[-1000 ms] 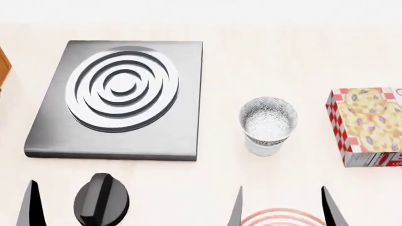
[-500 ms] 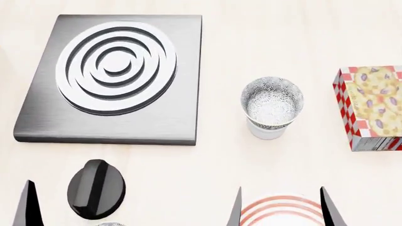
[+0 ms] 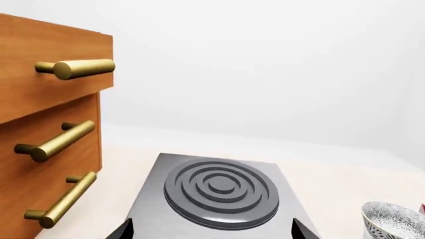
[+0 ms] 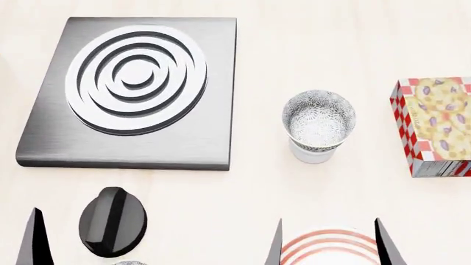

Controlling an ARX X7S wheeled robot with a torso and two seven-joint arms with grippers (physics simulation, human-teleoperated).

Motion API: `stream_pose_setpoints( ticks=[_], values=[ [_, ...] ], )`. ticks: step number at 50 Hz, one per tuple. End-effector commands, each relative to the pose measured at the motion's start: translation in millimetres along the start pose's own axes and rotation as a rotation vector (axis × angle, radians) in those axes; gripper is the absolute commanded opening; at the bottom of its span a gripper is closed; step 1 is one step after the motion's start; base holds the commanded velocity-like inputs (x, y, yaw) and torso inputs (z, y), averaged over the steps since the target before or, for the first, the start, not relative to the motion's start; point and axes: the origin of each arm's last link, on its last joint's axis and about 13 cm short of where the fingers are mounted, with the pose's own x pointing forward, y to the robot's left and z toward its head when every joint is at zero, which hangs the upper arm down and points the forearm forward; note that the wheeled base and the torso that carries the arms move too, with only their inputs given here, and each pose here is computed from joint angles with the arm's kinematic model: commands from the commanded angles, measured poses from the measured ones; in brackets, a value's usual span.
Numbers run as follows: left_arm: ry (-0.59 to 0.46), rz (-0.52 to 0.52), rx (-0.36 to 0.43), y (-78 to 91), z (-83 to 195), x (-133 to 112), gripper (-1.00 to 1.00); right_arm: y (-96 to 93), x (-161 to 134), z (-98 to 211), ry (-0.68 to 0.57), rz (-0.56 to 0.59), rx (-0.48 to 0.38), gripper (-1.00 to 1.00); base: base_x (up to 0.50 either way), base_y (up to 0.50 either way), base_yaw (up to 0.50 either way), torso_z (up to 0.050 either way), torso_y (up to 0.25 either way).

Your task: Pick the akita bowl on the ramekin and place it on the plate.

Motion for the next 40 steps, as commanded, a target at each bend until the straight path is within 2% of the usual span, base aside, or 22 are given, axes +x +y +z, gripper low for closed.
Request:
stream_pose_setpoints(
  ticks=[1,2,4,5,7,8,9,10,11,12,15,17,18,20,21,22,26,29,33,35,37,40],
  values=[
    [0.013,0.001,-0.006,0.4,-1,4,1.00,0.7,1,9,-0.005,0.027,-0.001,1.00,0.00,0.00,0.00,0.000,0.000],
    [0.014,0.001,-0.007,0.4,-2,5,1.00,0.1,2,11,-0.012,0.037,-0.015,1.00,0.00,0.00,0.00,0.000,0.000],
    [0.027,-0.004,-0.007,0.4,-5,5,1.00,-2.3,7,20,-0.045,0.091,-0.105,1.00,0.00,0.00,0.00,0.000,0.000],
    [0.043,-0.012,0.005,0.4,-8,5,1.00,-4.6,13,22,-0.054,0.167,-0.210,1.00,0.00,0.00,0.00,0.000,0.000],
    [0.046,-0.012,0.022,0.2,-11,5,1.00,-6.0,20,24,-0.053,0.231,-0.283,1.00,0.00,0.00,0.00,0.000,0.000],
    [0.047,-0.015,0.019,0.3,-11,4,1.00,-5.7,23,30,-0.087,0.197,-0.293,1.00,0.00,0.00,0.00,0.000,0.000],
    [0.047,-0.017,0.019,0.8,-10,4,1.00,-12.0,31,39,-0.106,0.106,-0.307,1.00,0.00,0.00,0.00,0.000,0.000],
    [0.048,-0.018,0.018,1.2,-10,4,1.00,-11.5,34,42,-0.104,0.223,-0.309,1.00,0.00,0.00,0.00,0.000,0.000],
    [0.048,-0.018,0.017,1.6,-10,4,1.00,-13.1,37,45,-0.100,0.272,-0.331,1.00,0.00,0.00,0.00,0.000,0.000],
    [0.049,-0.014,0.009,2.9,-10,4,1.00,-15.9,44,51,-0.087,0.270,-0.379,1.00,0.00,0.00,0.00,0.000,0.000],
    [0.055,-0.012,0.002,4.4,-12,4,1.00,-18.0,55,61,-0.067,0.294,-0.400,1.00,0.00,0.00,0.00,0.000,0.000],
    [0.059,-0.013,0.000,5.1,-12,4,1.00,-19.3,58,74,0.038,0.408,-0.468,1.00,0.00,0.00,0.00,0.000,0.000],
    [0.059,-0.013,0.000,5.1,-12,4,1.00,-18.9,59,75,0.043,0.427,-0.468,1.00,0.00,0.00,0.00,0.000,0.000],
    [0.060,-0.028,-0.011,5.0,-11,2,1.00,-19.0,67,85,0.041,0.439,-0.580,1.00,0.00,0.00,0.00,0.000,0.000],
    [0.062,-0.028,-0.018,5.4,-11,2,1.00,-19.7,71,89,0.050,0.453,-0.565,1.00,0.00,0.00,0.00,0.000,0.000],
    [0.064,-0.029,-0.022,6.0,-12,2,1.00,-20.6,75,92,0.095,0.518,-0.628,1.00,0.00,0.00,0.00,0.000,0.000],
    [0.063,-0.029,-0.032,7.6,-12,0,1.00,-27.0,95,103,0.099,0.542,-0.771,1.00,0.00,0.00,0.00,0.000,0.000],
    [0.060,-0.025,-0.039,8.5,-10,0,1.00,-32.1,107,105,0.059,0.559,-0.798,1.00,0.00,0.00,0.00,0.000,0.000],
    [0.063,-0.020,-0.044,8.6,-11,1,1.00,-42.9,122,107,0.231,0.634,-0.763,1.00,0.00,0.00,0.00,0.000,0.000],
    [0.061,-0.019,-0.044,8.4,-11,1,1.00,-46.8,128,106,0.257,0.642,-0.783,1.00,0.00,0.00,0.00,0.000,0.000],
    [0.060,-0.018,-0.042,8.4,-11,2,1.00,-52.0,139,107,0.287,0.639,-0.765,1.00,0.00,0.00,0.00,0.000,0.000],
    [0.061,-0.015,-0.042,8.6,-11,2,1.00,-58.9,151,110,0.315,0.641,-0.846,1.00,0.00,0.00,0.00,0.000,0.000]
  ],
)
